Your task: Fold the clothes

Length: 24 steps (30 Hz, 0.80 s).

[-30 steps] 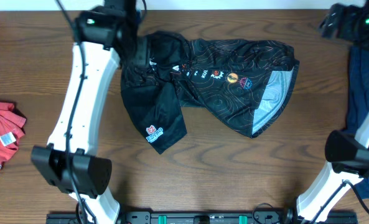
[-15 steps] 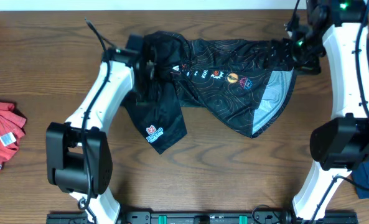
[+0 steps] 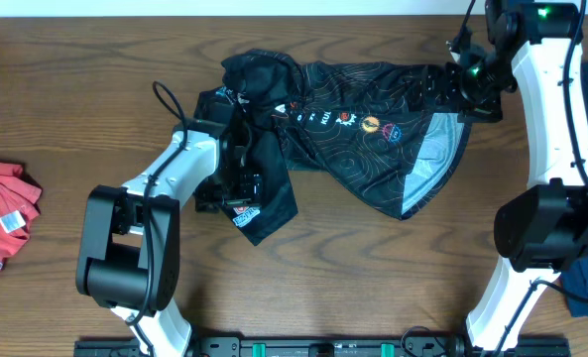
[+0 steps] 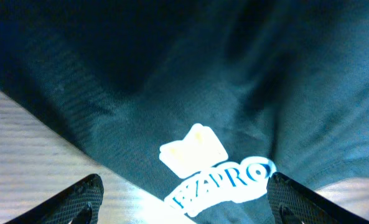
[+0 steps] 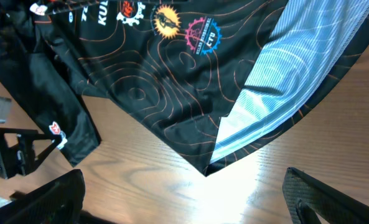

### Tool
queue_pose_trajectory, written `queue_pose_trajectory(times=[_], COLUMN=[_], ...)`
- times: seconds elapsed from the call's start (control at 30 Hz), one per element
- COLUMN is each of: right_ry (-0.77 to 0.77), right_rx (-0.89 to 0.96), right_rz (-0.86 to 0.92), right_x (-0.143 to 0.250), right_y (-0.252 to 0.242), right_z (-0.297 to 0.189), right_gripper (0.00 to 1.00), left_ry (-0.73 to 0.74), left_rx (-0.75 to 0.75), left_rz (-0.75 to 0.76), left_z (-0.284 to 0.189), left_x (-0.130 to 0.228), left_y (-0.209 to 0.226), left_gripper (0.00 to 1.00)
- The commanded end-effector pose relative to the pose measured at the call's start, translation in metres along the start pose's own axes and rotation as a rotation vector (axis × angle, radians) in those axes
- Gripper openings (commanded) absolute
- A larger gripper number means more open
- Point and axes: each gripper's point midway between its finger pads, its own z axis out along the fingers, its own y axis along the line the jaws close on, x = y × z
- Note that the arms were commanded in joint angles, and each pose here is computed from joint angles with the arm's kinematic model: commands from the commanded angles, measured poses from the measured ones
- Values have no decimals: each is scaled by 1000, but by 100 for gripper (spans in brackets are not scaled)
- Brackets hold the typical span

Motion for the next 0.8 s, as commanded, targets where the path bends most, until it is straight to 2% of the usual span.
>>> queue_pose_trajectory(times=[0.0, 0.03, 0.07, 0.1, 0.17, 0.23, 0.27, 0.37, 0.5, 0.77], right_ry=[20, 23, 24, 26, 28, 31, 33, 39, 45, 58], right_rx=[-23, -23, -23, -23, -23, -23, -23, -23, -23, -22], right_rz=[-33, -37, -40, -44, -48, -54, -56, -66, -78, -85], right_x=[6, 6, 7, 7, 8, 9, 10, 11, 13, 17], right_y=[15, 17, 18, 20, 22, 24, 25, 29, 34, 38], right_z=[4, 5, 5, 6, 6, 7, 8, 9, 11, 12], right_gripper=[99, 99, 99, 99, 99, 99, 99, 99, 99, 99], left_ry=[18, 13, 11, 10, 14, 18, 20, 22, -9, -1], left_rx=[4, 6, 7, 7, 6, 8, 7, 6, -72, -52], left_rz=[-73, -86, -95, -106, -122, -125, -125, -135, -281, -532], left_z=[12, 17, 21, 25, 31, 36, 37, 39, 36, 28], left_x=[9, 10, 11, 13, 17, 20, 22, 22, 16, 14], left_y=[2, 3, 4, 5, 8, 9, 9, 12, 41, 93], left_gripper=[85, 80, 68, 49, 24, 15, 6, 6, 6, 6])
